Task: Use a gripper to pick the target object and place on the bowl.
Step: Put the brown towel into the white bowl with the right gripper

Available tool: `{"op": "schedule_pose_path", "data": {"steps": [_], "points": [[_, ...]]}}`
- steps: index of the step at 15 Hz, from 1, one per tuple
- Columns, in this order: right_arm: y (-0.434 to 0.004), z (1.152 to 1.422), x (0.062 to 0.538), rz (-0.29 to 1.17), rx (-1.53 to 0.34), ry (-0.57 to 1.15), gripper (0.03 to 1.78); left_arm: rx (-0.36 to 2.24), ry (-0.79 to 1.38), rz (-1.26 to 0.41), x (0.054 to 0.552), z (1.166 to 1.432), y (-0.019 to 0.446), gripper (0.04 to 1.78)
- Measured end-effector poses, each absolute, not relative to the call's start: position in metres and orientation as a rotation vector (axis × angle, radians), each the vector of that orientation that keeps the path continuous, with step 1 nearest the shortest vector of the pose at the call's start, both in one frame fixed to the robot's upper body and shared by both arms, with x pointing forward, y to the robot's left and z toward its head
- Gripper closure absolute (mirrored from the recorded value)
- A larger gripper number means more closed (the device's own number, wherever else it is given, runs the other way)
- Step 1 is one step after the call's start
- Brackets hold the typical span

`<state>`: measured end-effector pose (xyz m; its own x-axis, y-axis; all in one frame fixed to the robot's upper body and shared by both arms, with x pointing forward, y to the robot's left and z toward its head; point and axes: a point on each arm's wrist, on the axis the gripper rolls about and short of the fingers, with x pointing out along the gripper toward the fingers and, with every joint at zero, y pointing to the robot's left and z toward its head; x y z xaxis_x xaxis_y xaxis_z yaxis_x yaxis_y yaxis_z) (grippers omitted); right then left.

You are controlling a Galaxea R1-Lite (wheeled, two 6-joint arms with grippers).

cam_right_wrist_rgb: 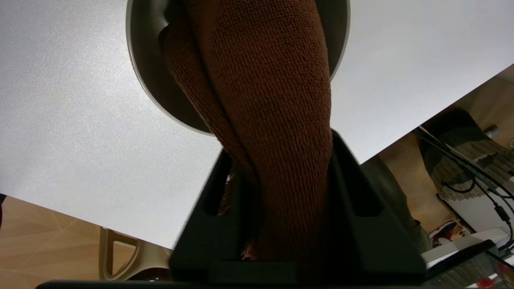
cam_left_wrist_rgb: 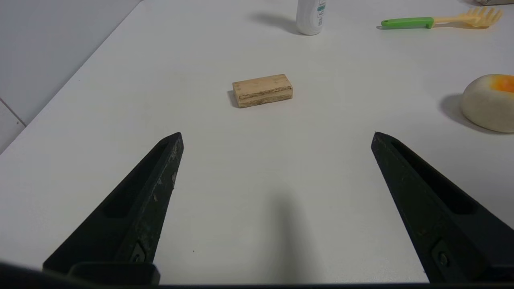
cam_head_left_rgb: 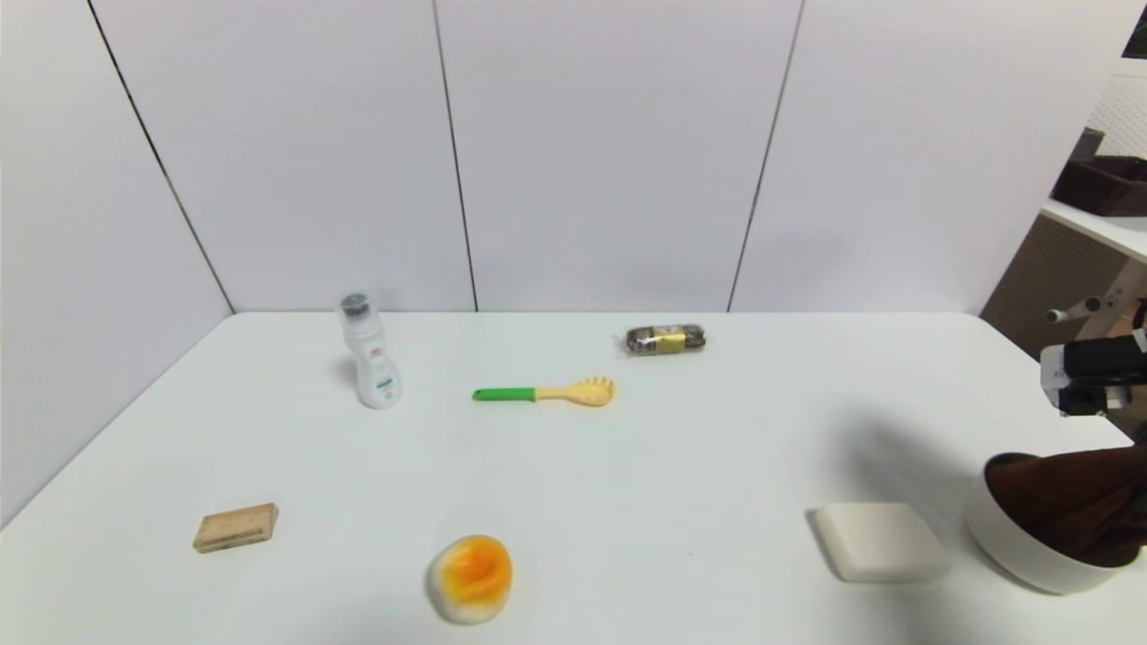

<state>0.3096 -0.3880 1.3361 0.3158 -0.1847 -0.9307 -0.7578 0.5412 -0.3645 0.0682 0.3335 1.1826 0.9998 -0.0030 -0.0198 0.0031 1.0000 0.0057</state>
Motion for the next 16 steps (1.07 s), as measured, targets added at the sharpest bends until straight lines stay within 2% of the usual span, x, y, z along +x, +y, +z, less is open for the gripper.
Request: {"op": "schedule_pose_path", "data": {"steps": [4, 7, 12, 16], "points": [[-0.385, 1.338, 0.308, 0.471, -0.973, 1.208, 0.72, 0.006, 0.02, -0.003, 0.068, 1.183, 0.334, 0.13], [-0.379, 1.342, 0.305, 0.477, -0.982, 1.182, 0.52, 0.006, 0.02, -0.003, 0.068, 1.183, 0.334, 0.13], [-0.373, 1.355, 0.301, 0.493, -0.978, 1.089, 0.33, 0.006, 0.02, -0.003, 0.068, 1.183, 0.334, 0.13], [-0.367, 1.393, 0.291, 0.436, -0.967, 0.906, 0.24, 0.006, 0.02, -0.003, 0.068, 1.183, 0.334, 0.13]]}}
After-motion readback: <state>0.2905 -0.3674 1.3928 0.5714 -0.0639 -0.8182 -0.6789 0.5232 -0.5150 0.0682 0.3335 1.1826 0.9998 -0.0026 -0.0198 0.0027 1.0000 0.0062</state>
